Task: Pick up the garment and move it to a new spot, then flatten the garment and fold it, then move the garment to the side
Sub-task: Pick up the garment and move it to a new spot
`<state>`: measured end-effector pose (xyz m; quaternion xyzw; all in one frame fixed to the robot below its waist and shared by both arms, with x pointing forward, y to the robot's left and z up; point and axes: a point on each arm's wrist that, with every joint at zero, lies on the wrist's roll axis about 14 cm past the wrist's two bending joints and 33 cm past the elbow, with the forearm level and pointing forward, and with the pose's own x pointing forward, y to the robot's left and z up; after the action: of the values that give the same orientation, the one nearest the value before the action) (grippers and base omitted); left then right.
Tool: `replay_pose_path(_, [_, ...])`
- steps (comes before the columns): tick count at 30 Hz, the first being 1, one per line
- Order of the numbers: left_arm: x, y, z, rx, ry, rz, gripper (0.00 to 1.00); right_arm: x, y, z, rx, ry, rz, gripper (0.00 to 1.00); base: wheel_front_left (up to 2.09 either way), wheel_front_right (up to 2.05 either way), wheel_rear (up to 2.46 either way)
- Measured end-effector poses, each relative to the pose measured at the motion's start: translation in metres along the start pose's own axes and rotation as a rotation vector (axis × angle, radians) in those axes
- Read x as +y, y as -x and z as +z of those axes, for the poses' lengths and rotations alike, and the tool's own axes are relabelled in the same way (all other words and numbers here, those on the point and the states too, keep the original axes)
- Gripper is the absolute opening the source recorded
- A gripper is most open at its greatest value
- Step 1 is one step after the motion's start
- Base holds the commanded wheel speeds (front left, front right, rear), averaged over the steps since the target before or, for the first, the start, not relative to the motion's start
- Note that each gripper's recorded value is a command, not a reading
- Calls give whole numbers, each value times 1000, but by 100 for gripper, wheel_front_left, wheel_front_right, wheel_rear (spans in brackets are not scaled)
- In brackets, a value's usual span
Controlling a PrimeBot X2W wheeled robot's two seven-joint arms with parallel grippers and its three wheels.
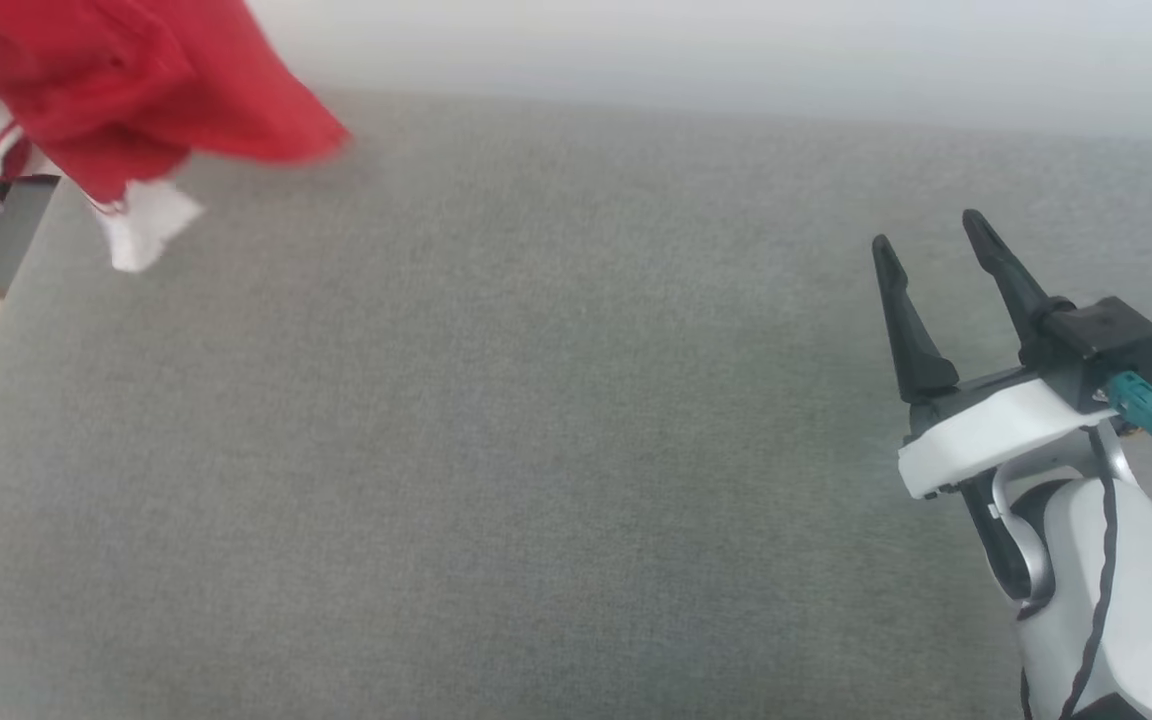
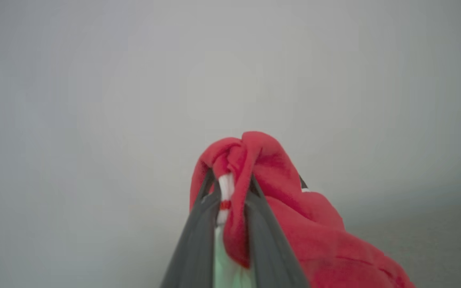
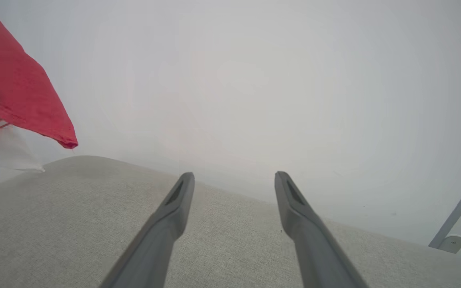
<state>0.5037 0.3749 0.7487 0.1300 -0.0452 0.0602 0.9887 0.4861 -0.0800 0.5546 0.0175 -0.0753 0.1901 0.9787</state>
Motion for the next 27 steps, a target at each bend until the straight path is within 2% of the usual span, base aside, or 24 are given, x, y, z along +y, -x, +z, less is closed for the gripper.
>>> replay_pose_path(5, [-39,12,27,-40,-14,-117,0,-15,14,15,-33,9,-56,100,0,0,0])
replay_pose_path(6, [-59,17,38,-60,-27,-168,0,-25,21,20,-44,14,-88,100,0,0,0])
replay_pose_path(18, [-199,40,76,-151,-50,-486,0,-102,81,38,-75,68,-339,100,0,0,0])
replay_pose_path(22, [-246,44,76,-157,-27,-601,0,-122,100,39,-72,79,-414,100,0,0,0])
replay_pose_path(27, [-302,47,41,-63,16,-735,0,-137,122,27,-43,75,-485,100,0,0,0])
